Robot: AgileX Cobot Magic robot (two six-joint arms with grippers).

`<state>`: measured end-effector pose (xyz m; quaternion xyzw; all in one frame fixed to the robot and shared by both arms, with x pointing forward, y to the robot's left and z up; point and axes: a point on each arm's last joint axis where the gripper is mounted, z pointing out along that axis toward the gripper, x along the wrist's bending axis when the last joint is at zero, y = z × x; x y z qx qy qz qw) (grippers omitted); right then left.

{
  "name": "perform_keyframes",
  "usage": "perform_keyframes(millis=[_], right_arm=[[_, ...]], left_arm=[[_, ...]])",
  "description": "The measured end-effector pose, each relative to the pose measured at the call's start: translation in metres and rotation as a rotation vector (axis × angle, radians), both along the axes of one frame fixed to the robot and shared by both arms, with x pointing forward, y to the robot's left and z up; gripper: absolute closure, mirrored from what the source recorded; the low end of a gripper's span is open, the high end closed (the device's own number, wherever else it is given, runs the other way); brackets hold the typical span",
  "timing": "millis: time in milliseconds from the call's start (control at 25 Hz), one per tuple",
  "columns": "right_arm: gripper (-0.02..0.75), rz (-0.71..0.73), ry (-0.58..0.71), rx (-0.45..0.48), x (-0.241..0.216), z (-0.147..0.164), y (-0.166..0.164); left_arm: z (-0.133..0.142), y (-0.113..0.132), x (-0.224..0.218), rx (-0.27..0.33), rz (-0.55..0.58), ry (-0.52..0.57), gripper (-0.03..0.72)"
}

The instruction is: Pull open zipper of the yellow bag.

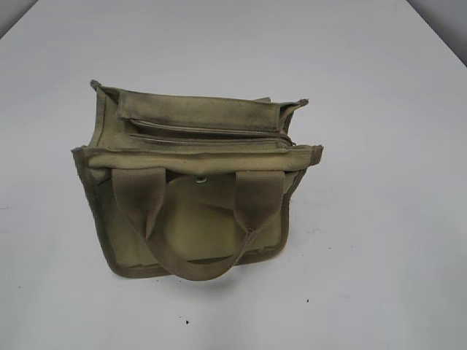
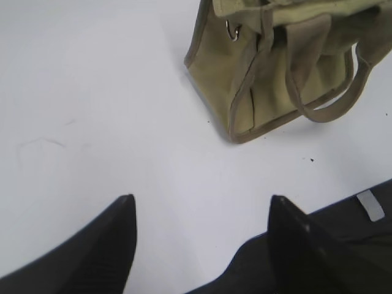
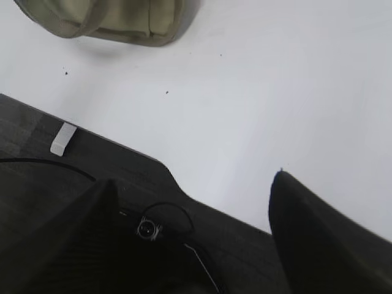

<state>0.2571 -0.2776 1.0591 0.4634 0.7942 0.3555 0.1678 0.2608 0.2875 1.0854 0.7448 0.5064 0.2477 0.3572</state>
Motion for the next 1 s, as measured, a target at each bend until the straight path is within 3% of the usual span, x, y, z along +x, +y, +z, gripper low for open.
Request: perform_keyframes(millis=[160,320,1000], right_arm=[[0.155,0.018,-0.059,0.005,-0.01,-0.007,-0.005],[0.155,0.028,-0.062,-0.004,-0.011,-0.009,-0.005],[0.155,0.032,-0.087,-0.005,-0.005,-0.016,-0.003]], left_arm=[[-0.021,0.007,-0.025,-0.029,0.009,-0.094,0.176],[-0.024,0.011,-0.036,-0.042,0.02,-0.195,0.176],[-0.028,0.011,-0.031,-0.039,0.03,-0.222,0.179]])
